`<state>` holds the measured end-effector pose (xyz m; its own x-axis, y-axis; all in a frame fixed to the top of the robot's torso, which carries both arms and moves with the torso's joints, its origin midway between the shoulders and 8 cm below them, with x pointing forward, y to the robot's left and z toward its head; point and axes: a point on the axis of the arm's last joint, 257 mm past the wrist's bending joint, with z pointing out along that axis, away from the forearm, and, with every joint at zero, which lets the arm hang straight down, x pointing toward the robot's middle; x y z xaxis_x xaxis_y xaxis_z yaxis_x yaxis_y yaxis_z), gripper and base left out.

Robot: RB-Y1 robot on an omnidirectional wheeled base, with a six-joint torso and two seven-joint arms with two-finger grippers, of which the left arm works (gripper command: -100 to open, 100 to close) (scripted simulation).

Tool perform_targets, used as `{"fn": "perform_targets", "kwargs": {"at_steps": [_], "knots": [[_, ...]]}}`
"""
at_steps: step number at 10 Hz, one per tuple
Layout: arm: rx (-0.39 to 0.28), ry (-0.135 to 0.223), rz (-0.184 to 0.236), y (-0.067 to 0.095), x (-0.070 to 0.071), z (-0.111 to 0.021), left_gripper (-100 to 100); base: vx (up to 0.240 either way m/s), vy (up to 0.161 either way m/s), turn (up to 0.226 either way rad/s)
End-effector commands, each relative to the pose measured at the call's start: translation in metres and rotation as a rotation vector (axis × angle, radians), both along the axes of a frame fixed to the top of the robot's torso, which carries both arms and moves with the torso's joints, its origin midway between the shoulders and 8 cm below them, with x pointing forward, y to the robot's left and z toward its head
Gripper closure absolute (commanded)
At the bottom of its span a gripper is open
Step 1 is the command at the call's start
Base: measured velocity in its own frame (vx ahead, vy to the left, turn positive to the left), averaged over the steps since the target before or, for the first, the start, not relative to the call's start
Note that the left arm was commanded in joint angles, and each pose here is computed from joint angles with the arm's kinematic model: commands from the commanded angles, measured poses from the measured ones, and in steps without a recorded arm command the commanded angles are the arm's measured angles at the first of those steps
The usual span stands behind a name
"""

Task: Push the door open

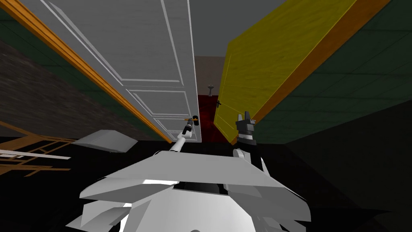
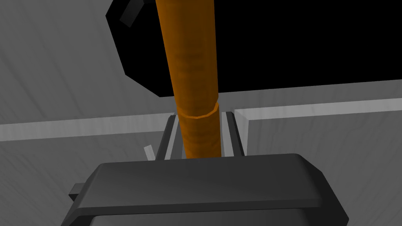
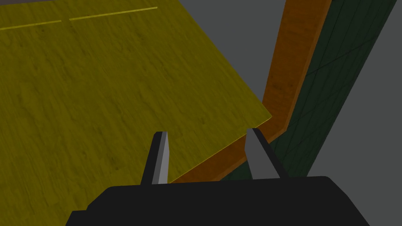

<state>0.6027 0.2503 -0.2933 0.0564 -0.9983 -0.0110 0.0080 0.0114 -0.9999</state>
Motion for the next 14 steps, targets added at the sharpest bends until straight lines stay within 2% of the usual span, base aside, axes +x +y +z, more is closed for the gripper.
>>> {"fn": "perform_targets", "kwargs": {"at_steps": [1, 12, 14], "knots": [[0.011, -0.012, 0.018, 0.013, 0.001, 0.006, 100, 0.145, -0.047, 0.057], [0.036, -0.013, 0.14, 0.084, -0.003, 0.011, 100, 0.183, -0.068, 0.065], [0.036, -0.013, 0.146, 0.087, -0.003, 0.011, 100, 0.114, -0.039, 0.041]]}}
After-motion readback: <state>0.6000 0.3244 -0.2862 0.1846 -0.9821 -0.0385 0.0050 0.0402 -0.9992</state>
